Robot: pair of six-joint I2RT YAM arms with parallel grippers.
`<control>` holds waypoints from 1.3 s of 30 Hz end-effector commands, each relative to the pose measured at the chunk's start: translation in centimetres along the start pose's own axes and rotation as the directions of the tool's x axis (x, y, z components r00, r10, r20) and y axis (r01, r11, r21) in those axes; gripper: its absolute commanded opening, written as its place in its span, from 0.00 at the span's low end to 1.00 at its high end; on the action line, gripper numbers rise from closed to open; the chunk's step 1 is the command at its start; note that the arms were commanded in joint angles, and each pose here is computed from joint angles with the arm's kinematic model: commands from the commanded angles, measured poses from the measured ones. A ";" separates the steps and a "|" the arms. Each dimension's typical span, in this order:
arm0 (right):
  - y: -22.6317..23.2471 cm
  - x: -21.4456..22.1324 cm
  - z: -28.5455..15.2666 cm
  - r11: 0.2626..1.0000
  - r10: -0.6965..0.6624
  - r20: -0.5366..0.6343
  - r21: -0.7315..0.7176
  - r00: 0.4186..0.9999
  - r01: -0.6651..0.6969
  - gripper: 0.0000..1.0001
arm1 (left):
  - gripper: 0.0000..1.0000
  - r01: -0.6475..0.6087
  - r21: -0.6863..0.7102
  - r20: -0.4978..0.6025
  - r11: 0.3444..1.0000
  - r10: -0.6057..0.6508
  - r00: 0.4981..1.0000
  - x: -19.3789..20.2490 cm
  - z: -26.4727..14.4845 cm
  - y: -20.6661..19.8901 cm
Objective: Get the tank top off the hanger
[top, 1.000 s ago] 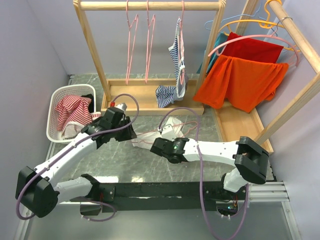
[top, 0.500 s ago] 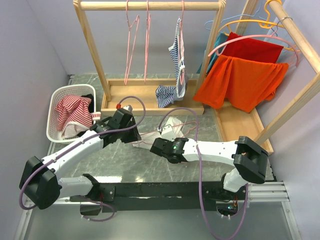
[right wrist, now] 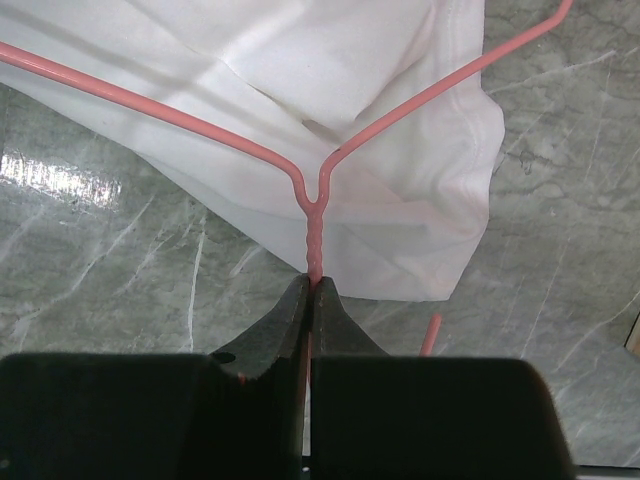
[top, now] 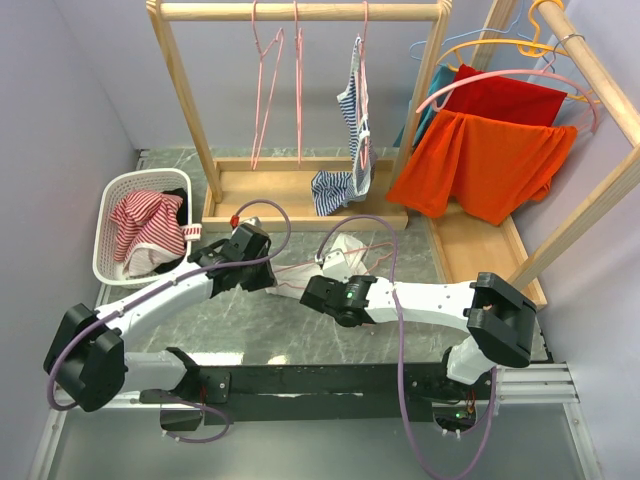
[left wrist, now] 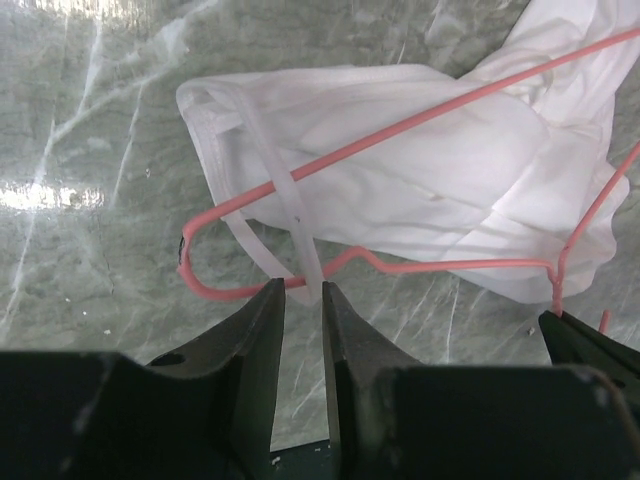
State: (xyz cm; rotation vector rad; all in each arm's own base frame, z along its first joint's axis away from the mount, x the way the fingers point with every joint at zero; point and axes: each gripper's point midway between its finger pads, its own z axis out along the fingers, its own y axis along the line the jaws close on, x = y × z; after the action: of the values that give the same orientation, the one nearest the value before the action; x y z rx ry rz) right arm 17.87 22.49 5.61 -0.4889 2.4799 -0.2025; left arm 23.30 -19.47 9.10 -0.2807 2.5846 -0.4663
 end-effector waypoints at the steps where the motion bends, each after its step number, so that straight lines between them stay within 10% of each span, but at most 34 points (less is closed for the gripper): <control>1: 0.3 -1.7 -0.7 0.998 0.057 0.048 -0.023 0.997 -0.056 0.00 | 0.27 0.017 0.011 0.061 1.000 -0.018 0.998 -1.3 0.4 -0.7; 11: 0.4 -1.7 -0.7 0.998 0.050 0.047 -0.028 0.998 -0.049 0.00 | 0.26 0.015 0.007 0.055 1.000 -0.015 0.998 -1.2 1.8 -0.9; 15: 0.4 -1.7 -0.7 0.998 0.052 0.047 -0.030 0.998 -0.051 0.00 | 0.01 0.012 -0.010 0.065 1.000 -0.012 0.998 -1.4 2.0 -0.6; 20: 0.2 -1.4 -0.4 0.999 0.047 0.037 -0.016 0.998 -0.047 0.00 | 0.01 -0.001 -0.023 0.111 1.000 0.004 0.994 -2.8 -0.3 -0.6; 31: -1.0 -1.3 -0.4 0.998 0.066 0.036 0.019 0.997 -0.066 0.00 | 0.01 0.168 -0.276 0.202 0.946 -0.113 0.973 -4.4 -4.5 9.2; 33: -1.2 -1.4 -0.6 0.998 0.063 0.037 0.023 0.997 -0.064 0.00 | 0.40 0.162 -0.291 0.169 0.943 -0.116 0.979 -4.4 -3.7 9.2; 35: -1.3 -1.6 -1.1 0.998 0.061 0.035 0.016 0.998 -0.061 0.00 | 0.99 0.153 -0.249 0.172 0.956 -0.111 0.979 -5.3 -3.3 7.9; 39: -1.6 -2.6 -2.6 0.998 0.058 0.056 -0.018 0.997 -0.057 0.00 | 0.99 0.126 -0.129 0.284 0.984 -0.085 0.955 -8.6 -5.7 5.2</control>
State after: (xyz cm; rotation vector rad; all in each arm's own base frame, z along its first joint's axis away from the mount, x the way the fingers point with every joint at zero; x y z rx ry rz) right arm 18.04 21.67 6.00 -0.4680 2.4921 -0.2176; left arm 24.85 -9.63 10.17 -0.5744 2.4996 -0.1194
